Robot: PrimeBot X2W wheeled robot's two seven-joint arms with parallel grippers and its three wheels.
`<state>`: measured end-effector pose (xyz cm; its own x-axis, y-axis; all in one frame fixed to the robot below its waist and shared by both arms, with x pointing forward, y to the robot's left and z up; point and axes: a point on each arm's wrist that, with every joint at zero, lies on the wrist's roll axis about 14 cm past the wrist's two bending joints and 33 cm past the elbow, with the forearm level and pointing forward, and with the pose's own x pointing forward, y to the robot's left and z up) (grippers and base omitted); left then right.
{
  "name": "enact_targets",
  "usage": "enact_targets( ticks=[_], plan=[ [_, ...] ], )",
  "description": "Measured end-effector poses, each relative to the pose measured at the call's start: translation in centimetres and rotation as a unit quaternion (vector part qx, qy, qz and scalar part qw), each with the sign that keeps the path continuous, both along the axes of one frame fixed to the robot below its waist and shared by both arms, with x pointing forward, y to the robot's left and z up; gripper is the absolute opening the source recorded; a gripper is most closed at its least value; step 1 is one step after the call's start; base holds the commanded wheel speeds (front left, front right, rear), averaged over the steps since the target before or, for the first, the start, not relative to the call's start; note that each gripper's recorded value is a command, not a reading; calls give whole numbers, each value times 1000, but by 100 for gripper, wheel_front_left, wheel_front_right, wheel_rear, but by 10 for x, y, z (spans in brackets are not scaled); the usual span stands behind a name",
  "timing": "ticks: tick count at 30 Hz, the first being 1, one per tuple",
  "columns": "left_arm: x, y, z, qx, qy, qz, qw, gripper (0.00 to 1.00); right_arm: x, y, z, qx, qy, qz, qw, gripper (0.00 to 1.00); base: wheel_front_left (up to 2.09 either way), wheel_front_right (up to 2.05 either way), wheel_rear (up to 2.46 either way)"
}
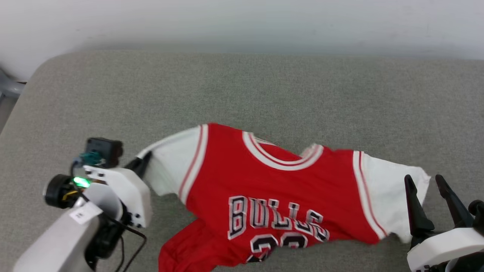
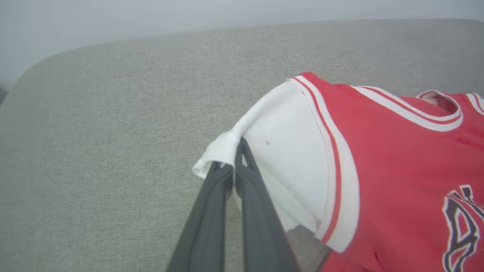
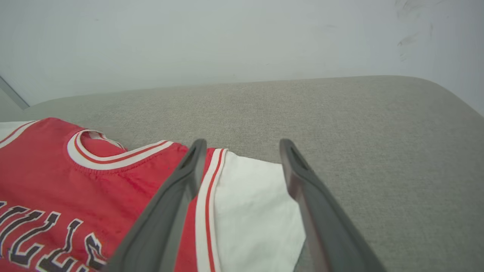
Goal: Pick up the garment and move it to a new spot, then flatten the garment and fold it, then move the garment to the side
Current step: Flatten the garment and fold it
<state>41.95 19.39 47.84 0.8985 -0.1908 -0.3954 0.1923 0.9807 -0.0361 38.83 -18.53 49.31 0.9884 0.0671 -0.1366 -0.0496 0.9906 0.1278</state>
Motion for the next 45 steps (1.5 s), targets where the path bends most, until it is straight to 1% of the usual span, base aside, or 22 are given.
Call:
enact_targets(
  ticks=[3,6,10,11,12,13,14,17,19,23,27,31,34,37,40,42,45],
  plan=[
    [3,25,-12,5,16,40,999,0,4,-1,-3,0,3,-2,1000,100,0,0,0],
    [-5,43,-44,-8,64,72,995,0,7,-4,-7,-1,8,-6,1000,100,0,0,0],
    [-20,43,-85,-28,120,82,989,0,9,-7,-15,-2,18,-11,1000,100,0,0,0],
    [-22,40,-92,-36,129,82,988,4,9,-8,-15,-2,19,-12,1000,100,0,0,0],
    [-23,37,-95,-44,131,82,987,32,10,-9,-16,-2,19,-14,1000,100,0,0,0],
    [-22,36,-96,-48,126,84,987,58,10,-10,-15,-3,18,-16,1000,100,0,0,0],
    [-22,36,-96,-51,121,86,988,100,10,-11,-14,-3,16,-17,1000,100,0,0,0],
    [-20,35,-90,-60,88,95,990,100,8,-14,-9,-4,9,-22,1000,100,0,0,0],
    [-21,35,-83,-53,64,94,992,100,6,-17,-4,-5,2,-25,1000,100,0,0,0],
    [-19,31,-58,-53,-10,96,994,100,0,-22,2,-4,-5,-33,999,100,0,0,0],
    [-21,28,-27,-49,-86,92,991,100,-6,-23,8,-4,-10,-33,999,100,0,0,0],
    [-26,20,2,-58,-143,91,984,100,-14,-22,3,5,9,-31,999,100,0,0,0],
    [-33,15,18,-61,-171,87,980,100,-20,-19,-13,11,47,-25,999,100,0,0,0],
    [-40,12,31,-60,-194,85,975,100,-27,-18,-41,20,112,-22,993,100,0,0,0],
    [-47,8,41,-59,-212,79,972,100,-39,-14,-76,27,196,-14,980,100,0,0,0],
    [-49,5,44,-61,-217,76,971,100,-36,-10,-86,30,226,-9,974,100,0,0,0],
    [-49,2,47,-61,-222,73,970,100,-22,-4,-91,30,253,3,967,100,0,0,0]
  ],
)
